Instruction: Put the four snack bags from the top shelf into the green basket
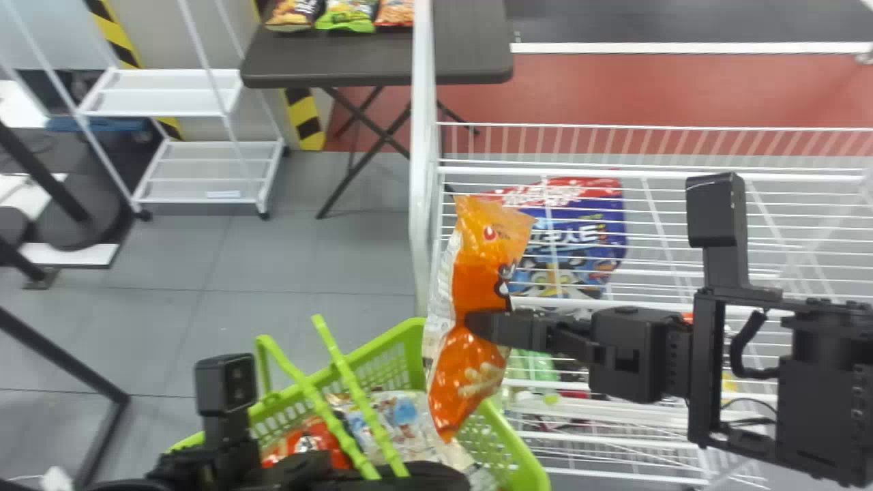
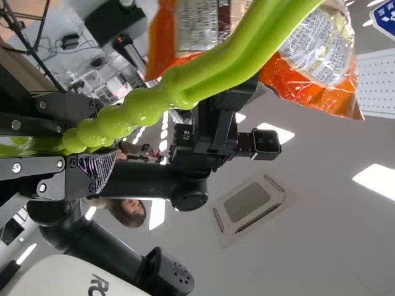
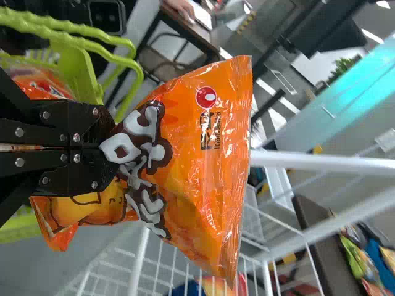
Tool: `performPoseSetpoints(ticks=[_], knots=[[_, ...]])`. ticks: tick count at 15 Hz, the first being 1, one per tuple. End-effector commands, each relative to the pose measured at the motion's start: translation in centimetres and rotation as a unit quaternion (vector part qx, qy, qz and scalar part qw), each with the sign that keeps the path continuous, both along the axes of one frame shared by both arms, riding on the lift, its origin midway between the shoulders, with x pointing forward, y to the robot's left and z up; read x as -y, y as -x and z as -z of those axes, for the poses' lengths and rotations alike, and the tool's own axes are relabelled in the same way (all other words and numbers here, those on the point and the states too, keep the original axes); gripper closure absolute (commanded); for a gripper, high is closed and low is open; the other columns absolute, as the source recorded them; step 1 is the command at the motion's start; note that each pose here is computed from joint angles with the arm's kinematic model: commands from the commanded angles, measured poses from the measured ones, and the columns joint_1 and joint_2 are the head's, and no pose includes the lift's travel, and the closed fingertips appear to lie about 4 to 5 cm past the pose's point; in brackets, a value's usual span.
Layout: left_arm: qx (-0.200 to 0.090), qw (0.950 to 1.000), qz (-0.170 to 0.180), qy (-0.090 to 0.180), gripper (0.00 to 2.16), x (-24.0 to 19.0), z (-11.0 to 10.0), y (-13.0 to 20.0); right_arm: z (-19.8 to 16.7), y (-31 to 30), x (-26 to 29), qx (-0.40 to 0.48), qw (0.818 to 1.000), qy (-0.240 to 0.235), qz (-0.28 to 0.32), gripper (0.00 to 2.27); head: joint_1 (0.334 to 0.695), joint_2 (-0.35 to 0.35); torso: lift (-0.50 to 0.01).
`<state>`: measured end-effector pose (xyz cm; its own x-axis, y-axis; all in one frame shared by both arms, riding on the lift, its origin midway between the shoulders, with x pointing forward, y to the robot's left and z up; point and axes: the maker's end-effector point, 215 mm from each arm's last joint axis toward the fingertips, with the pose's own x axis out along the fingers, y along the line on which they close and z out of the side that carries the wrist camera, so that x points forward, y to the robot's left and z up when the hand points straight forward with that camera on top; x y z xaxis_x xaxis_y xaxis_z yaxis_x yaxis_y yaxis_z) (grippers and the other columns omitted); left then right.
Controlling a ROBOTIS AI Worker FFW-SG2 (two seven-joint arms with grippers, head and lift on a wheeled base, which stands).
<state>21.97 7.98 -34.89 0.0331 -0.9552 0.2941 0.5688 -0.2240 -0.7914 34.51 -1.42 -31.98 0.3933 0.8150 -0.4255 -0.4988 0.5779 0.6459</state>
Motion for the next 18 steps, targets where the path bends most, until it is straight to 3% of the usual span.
performPoseSetpoints(ticks=[1, 4, 8, 12, 18], knots=[[0.002, 1.0000, 0.003, 0.004, 2.15, -0.1, -0.2, 0.0, 0.4, 1.0, -2.4, -0.024, 0.999, -0.026, -0.035, 2.26, 0.695, 0.124, 0.000], [0.003, 1.0000, 0.002, 0.004, 2.15, -0.1, -0.3, -0.1, 0.5, 0.3, -3.4, -0.026, 0.998, -0.023, -0.047, 2.26, 0.695, 0.195, 0.000], [0.007, 0.9999, -0.002, 0.007, 2.15, -0.4, -0.6, -0.5, -0.5, -1.6, -3.3, -0.008, 0.999, -0.010, -0.039, 2.26, 0.695, 0.201, 0.000], [0.008, 0.9998, -0.008, 0.018, 2.15, -0.3, -0.8, -1.6, 2.2, 1.2, -4.2, -0.048, 0.997, -0.015, -0.055, 2.26, 0.695, 0.210, 0.000], [0.039, 0.9986, -0.010, 0.033, 2.15, -0.3, -2.9, -4.5, 5.8, 3.4, -4.2, -0.097, 0.993, -0.009, -0.062, 2.17, 0.695, 0.230, 0.000]])
